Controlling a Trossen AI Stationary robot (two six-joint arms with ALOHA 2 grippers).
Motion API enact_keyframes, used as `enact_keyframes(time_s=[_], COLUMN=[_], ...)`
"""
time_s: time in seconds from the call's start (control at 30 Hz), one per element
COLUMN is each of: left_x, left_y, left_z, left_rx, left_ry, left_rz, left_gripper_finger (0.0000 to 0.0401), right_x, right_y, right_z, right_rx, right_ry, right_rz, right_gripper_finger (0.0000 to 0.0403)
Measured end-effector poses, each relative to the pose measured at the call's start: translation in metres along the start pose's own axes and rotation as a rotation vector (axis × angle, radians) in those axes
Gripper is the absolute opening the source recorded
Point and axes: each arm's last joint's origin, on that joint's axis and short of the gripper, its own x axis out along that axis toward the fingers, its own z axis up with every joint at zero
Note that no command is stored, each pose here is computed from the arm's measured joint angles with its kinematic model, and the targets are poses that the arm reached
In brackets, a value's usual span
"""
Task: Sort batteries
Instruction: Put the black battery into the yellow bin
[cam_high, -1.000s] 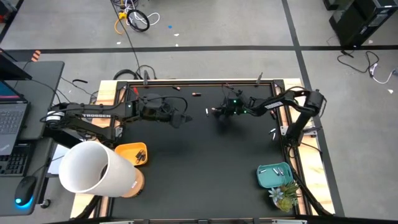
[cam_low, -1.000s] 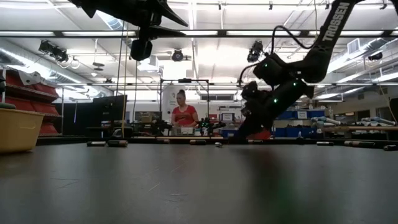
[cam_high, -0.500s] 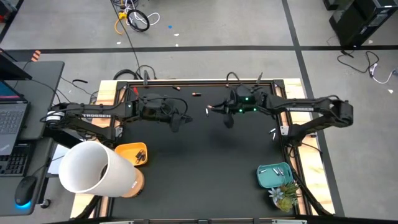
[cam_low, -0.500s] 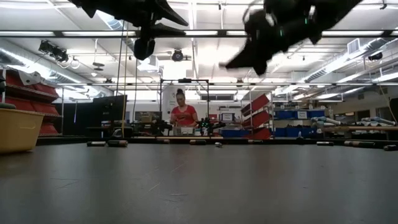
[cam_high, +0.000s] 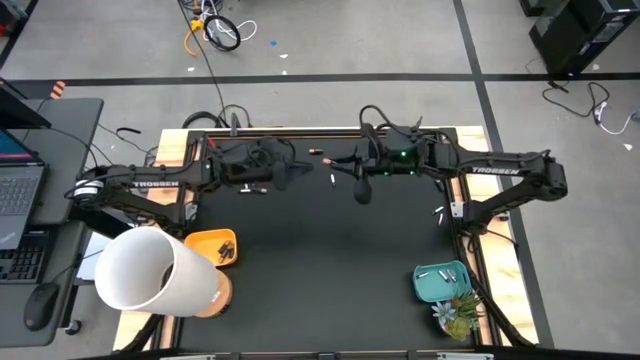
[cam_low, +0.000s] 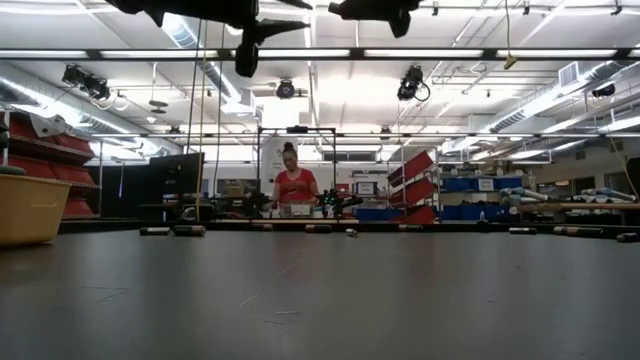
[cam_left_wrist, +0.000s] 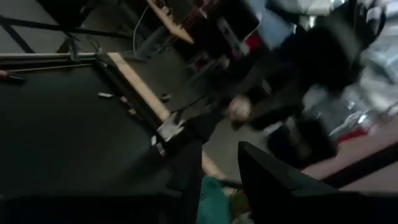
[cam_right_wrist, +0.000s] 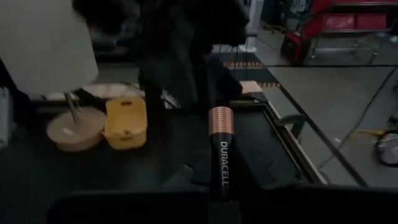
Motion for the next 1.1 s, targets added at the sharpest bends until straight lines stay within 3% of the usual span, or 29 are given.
enact_keyframes(time_s=[0.17, 0.3, 0.47, 1.1], left_x=[0.004, 0.009, 0.015, 0.027], left_y=[0.002, 0.006, 0.006, 0.016], left_z=[0.002, -0.001, -0.001, -0.011], left_rx=[-0.134, -0.158, -0.168, -0.211], left_ry=[-0.008, 0.012, -0.010, 0.056], left_rz=[-0.018, -0.017, -0.058, -0.057], left_gripper_finger=[0.0158, 0.0174, 0.0176, 0.0176], right_x=[-0.001, -0.001, 0.006, 0.024], right_y=[0.005, 0.005, 0.005, 0.002], right_z=[0.002, 0.001, -0.005, -0.011], right_rx=[-0.081, -0.077, -0.069, -0.045], right_ry=[0.023, 0.033, 0.078, 0.082], right_rz=[-0.010, -0.012, -0.003, 0.009], right_gripper_finger=[0.0028, 0.0028, 0.0028, 0.0028])
